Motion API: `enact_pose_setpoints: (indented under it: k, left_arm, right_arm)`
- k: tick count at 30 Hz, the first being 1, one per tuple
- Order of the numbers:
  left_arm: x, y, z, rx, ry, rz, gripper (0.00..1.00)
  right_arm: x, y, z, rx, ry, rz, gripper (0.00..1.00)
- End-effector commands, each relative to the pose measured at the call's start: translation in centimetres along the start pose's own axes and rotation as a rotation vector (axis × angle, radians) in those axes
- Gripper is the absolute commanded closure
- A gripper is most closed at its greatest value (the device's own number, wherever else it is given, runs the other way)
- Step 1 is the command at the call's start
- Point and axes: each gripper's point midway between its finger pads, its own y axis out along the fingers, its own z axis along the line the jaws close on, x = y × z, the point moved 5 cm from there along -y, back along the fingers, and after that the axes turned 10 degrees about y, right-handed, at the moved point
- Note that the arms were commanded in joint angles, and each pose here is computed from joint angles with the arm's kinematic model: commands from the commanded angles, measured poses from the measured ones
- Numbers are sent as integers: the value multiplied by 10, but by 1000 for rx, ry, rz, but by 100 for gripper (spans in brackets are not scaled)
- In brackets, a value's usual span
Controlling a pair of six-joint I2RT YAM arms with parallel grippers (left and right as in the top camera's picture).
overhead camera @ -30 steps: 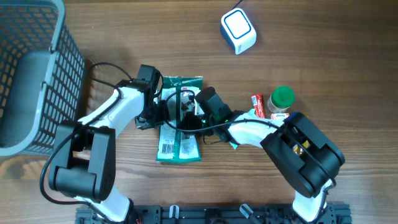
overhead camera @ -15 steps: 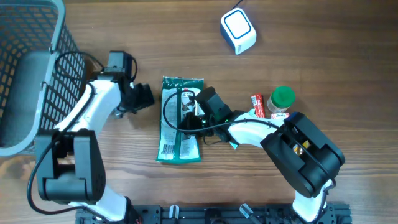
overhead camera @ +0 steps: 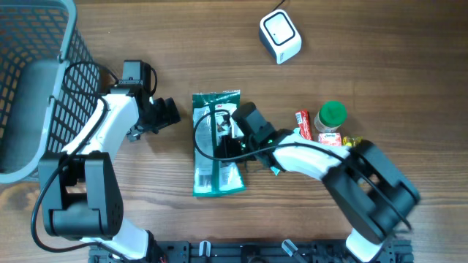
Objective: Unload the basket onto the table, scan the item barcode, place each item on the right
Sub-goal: 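Grasp the gloves pack edge with the right gripper and lift it, then raise the gloves pack to the white scanner with the right gripper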
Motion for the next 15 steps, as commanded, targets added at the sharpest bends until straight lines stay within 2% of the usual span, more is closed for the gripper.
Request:
enact_pose_setpoints:
  k: [1, 9, 12, 15]
  left_arm:
    - [6, -7, 3, 10, -1, -29, 0]
    - [6, -7, 2, 10, -1, -29, 0]
    - [6, -7, 3, 10, -1, -29, 0]
    - [6, -7, 2, 10, -1, -29, 0]
  right_arm:
    - [18, -54, 35, 28, -170, -127, 96]
    - [38, -188, 92, -143, -357, -284, 96]
    - [48, -243, 120, -241, -476, -371, 96]
    - [64, -273, 130, -370, -627, -493, 96]
